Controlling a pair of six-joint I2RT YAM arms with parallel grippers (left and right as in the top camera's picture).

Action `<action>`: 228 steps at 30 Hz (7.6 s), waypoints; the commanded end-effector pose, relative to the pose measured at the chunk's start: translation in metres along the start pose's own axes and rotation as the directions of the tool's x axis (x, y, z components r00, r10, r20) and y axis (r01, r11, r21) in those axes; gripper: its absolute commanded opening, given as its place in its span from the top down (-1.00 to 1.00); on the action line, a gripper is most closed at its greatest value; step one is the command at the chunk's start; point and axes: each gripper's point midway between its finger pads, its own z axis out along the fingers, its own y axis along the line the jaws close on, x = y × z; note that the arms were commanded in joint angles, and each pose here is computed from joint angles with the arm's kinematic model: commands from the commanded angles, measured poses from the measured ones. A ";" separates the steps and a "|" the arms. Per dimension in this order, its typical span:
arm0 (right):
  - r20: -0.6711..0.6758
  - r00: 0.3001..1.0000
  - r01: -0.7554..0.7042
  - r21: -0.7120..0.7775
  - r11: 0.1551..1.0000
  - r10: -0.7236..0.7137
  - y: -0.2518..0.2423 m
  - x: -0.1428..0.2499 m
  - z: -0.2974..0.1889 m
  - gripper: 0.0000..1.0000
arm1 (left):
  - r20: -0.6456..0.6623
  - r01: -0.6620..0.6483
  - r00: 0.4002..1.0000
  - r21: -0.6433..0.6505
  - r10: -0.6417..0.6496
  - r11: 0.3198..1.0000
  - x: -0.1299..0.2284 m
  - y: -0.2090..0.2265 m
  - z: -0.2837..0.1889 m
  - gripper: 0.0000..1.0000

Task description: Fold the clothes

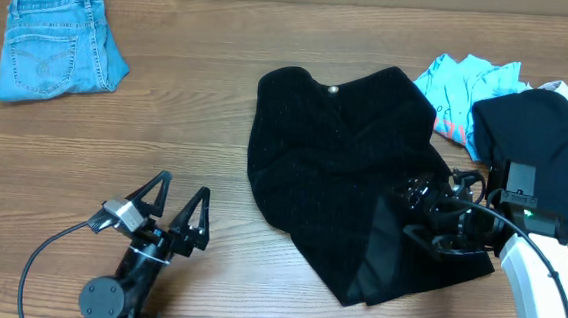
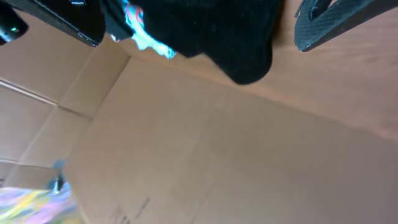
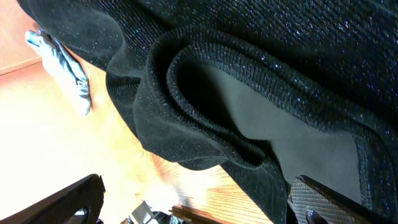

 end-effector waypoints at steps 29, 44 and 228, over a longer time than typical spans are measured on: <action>-0.015 1.000 0.002 -0.013 1.000 -0.003 0.002 0.003 0.001 -1.00 | -0.003 0.225 0.974 0.060 -0.225 0.973 -0.007 -0.015 -0.001 -1.00; -0.003 1.000 0.014 -0.025 1.000 -0.014 0.005 0.000 0.001 -1.00 | -0.114 -0.003 0.993 0.037 0.007 0.999 -0.094 -0.071 0.043 -1.00; 0.180 0.923 0.221 0.474 0.852 -0.339 -0.019 -0.096 0.024 -1.00 | -0.835 -0.452 -0.043 -0.473 -0.548 0.756 0.116 0.184 0.063 0.91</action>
